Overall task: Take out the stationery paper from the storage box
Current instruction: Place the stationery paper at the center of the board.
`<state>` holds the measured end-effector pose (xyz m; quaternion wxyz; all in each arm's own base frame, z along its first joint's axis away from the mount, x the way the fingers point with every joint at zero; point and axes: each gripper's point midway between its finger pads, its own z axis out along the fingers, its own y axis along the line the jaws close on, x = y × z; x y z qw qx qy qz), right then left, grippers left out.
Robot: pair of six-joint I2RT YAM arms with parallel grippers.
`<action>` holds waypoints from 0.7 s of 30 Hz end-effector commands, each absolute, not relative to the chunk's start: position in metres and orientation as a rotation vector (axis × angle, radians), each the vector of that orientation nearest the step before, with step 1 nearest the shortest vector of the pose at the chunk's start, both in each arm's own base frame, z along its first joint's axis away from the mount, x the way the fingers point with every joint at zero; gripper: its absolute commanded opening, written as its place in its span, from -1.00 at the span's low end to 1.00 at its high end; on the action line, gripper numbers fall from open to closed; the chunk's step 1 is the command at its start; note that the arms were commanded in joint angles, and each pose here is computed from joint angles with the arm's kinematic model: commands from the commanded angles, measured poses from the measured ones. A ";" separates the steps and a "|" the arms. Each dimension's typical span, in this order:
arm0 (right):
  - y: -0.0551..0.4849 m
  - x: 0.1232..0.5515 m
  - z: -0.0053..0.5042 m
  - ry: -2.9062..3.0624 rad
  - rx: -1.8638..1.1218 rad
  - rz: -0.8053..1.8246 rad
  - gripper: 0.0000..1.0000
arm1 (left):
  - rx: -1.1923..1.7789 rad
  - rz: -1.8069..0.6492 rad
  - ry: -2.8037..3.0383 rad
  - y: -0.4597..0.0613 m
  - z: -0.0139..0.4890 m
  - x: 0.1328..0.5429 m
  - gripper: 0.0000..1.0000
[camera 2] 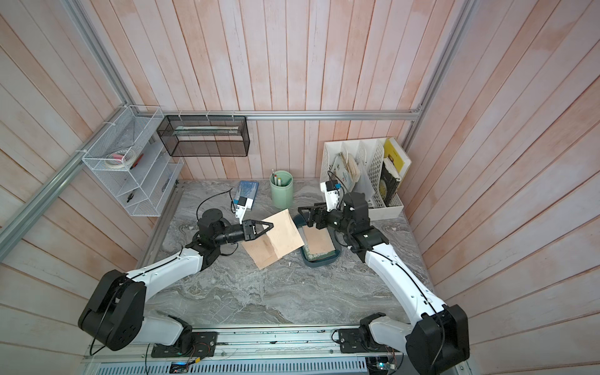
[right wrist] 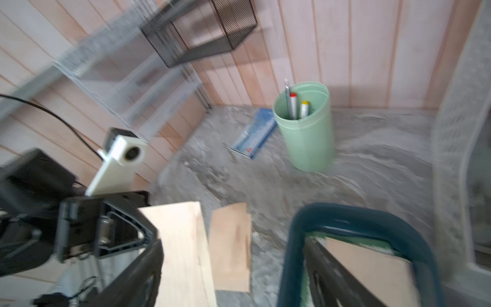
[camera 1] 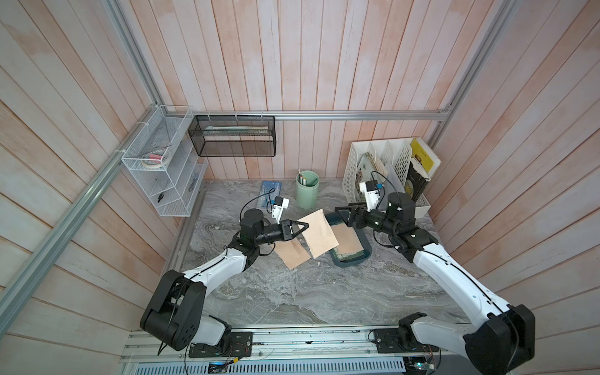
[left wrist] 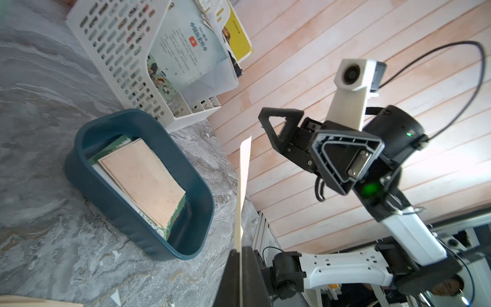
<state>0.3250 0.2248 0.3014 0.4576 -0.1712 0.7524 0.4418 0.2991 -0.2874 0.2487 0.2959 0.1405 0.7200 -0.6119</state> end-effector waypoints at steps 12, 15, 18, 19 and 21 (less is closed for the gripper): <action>0.274 0.280 0.301 1.713 -0.796 1.586 0.44 | 0.544 -1.650 1.824 -0.301 0.277 0.281 -1.00; 0.278 0.274 0.292 1.735 -0.809 1.601 0.29 | 0.545 -1.645 1.820 -0.301 0.279 0.282 -1.00; 0.276 0.270 0.288 1.744 -0.810 1.600 -0.05 | 0.548 -1.639 1.813 -0.301 0.283 0.283 -1.00; 0.275 0.268 0.288 1.742 -0.814 1.596 -0.18 | 0.550 -1.637 1.813 -0.301 0.284 0.283 -1.00; 0.274 0.267 0.287 1.753 -0.811 1.582 -0.37 | 0.550 -1.627 1.819 -0.301 0.284 0.284 -1.00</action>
